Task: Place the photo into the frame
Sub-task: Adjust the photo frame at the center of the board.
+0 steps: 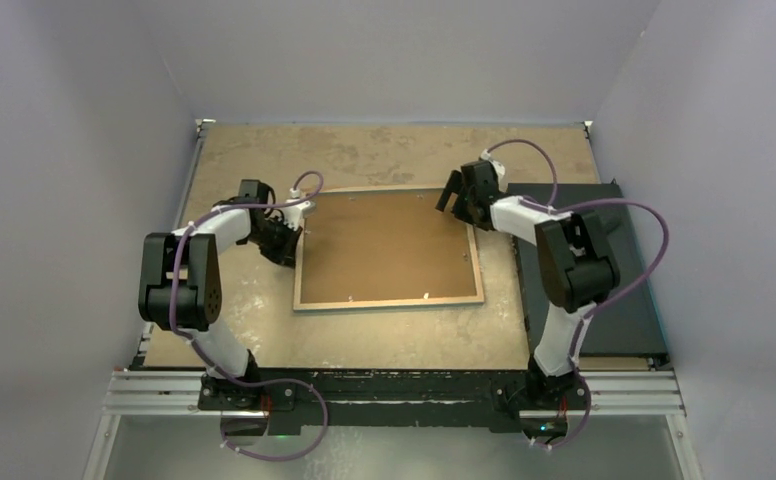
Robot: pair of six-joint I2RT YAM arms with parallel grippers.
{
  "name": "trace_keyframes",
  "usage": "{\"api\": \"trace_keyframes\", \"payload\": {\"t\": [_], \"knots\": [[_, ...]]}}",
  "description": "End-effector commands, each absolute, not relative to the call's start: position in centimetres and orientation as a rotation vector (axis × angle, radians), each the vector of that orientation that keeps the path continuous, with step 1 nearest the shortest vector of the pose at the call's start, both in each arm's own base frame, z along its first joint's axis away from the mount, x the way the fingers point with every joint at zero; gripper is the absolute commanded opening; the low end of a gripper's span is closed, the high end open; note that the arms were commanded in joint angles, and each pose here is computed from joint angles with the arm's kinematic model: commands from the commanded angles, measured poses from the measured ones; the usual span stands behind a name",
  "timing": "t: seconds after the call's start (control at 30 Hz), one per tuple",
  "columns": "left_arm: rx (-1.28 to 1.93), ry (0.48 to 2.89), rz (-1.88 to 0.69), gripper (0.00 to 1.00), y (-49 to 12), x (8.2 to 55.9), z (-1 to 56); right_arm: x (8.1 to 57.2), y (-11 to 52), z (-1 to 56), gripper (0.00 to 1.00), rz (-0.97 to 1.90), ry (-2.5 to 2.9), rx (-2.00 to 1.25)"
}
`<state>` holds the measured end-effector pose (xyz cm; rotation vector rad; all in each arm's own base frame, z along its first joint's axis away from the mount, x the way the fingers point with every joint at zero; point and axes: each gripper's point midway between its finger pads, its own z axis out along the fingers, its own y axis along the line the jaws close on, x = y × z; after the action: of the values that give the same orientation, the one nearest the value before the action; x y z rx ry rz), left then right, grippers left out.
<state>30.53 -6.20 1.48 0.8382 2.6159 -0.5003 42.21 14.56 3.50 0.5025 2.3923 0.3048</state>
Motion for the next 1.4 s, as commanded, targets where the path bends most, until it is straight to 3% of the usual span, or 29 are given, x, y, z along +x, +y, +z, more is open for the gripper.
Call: {"api": "trace_keyframes", "payload": {"t": [0.0, 0.2, 0.33, 0.53, 0.77, 0.9, 1.1, 1.37], "knots": [[0.951, 2.659, -0.54, 0.04, -7.2, 28.4, -0.2, 46.4, 22.9, 6.0, 0.97, 0.56, 2.364, 0.32], [1.129, 2.651, -0.619, 0.05, -10.2, 26.1, -0.6, 50.0, 33.7, 6.1, 0.96, 0.726, 2.387, 0.079], [1.286, 2.653, -0.689, 0.07, -12.6, 23.7, -1.3, 51.3, 37.1, 6.7, 0.98, 0.778, 2.366, 0.031], [1.399, 2.604, -0.687, 0.2, -13.6, 24.0, 1.6, 52.3, 34.7, 10.4, 0.99, 0.684, 2.286, 0.066], [1.143, 2.473, -0.628, 0.34, -10.3, 32.3, 10.6, 52.8, 29.0, 15.8, 0.99, 0.514, 2.187, 0.133], [0.887, 2.485, -0.52, 0.35, -5.8, 37.4, 11.8, 49.6, 26.7, 17.2, 0.99, 0.476, 2.222, 0.181], [0.547, 2.514, -0.38, 0.3, -0.3, 42.8, 9.5, 41.1, 24.3, 15.4, 0.99, 0.566, 2.338, 0.243], [0.445, 2.577, -0.412, 0.23, 0.0, 43.6, 5.3, 30.9, 22.9, 10.3, 0.99, 0.761, 2.502, 0.286]]}}
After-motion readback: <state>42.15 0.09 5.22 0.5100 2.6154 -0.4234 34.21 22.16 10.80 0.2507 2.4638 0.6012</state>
